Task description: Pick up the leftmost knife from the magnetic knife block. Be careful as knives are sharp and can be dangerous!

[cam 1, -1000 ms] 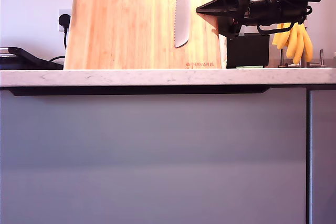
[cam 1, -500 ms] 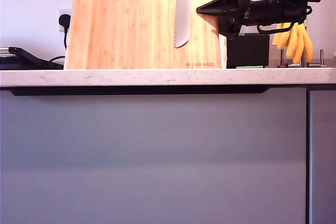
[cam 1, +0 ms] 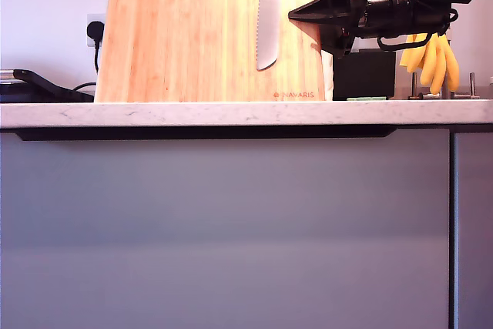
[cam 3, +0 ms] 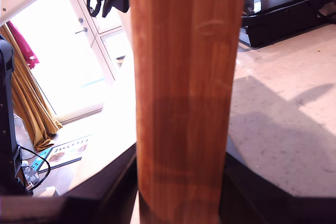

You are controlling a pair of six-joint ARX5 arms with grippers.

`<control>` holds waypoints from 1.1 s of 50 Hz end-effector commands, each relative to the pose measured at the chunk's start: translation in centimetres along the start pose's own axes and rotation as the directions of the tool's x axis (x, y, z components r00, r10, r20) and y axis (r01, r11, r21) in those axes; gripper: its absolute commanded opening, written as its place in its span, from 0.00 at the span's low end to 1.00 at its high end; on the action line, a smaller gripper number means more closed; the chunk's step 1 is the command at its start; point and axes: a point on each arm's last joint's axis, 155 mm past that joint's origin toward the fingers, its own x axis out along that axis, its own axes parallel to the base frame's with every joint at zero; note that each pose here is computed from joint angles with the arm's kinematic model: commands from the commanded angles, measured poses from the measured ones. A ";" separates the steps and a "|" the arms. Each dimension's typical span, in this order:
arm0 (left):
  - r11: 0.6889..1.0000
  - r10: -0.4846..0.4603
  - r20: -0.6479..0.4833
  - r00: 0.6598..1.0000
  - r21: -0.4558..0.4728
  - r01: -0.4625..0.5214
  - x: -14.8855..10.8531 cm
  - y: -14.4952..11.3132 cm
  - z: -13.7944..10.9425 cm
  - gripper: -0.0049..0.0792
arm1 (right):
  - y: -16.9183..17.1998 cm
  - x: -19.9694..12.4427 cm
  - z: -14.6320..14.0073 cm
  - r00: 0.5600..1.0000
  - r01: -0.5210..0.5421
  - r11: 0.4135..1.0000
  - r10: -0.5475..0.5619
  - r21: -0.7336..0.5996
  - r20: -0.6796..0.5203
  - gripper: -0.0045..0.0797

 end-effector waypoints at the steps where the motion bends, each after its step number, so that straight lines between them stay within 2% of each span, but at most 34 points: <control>1: 1.000 0.021 0.009 1.000 0.021 -0.021 -0.5 -0.8 0.2 0.03 | -1.1 0.7 -2.0 1.000 0.019 0.999 -0.019 0.026 -0.014 0.04; 14: 0.986 0.161 0.005 0.987 -0.034 -0.161 -1.9 2.0 0.1 0.03 | -1.1 0.7 -2.0 1.000 0.019 0.999 -0.019 0.025 -0.014 0.04; 25: 0.948 0.308 -0.027 0.951 -0.078 -0.310 -2.7 5.2 -0.5 0.03 | -1.1 0.7 -2.0 1.000 0.019 1.000 -0.019 0.021 -0.013 0.04; 44: 0.921 0.313 -0.069 0.947 -0.222 -0.320 -2.3 9.5 -1.6 0.03 | -1.1 0.7 -1.9 1.000 0.020 1.000 -0.020 0.018 -0.012 0.04; 55: 0.882 0.359 -0.096 0.928 -0.289 -0.371 -3.0 12.6 -2.4 0.03 | -1.1 0.7 -1.9 1.000 0.019 1.000 -0.019 0.017 -0.012 0.04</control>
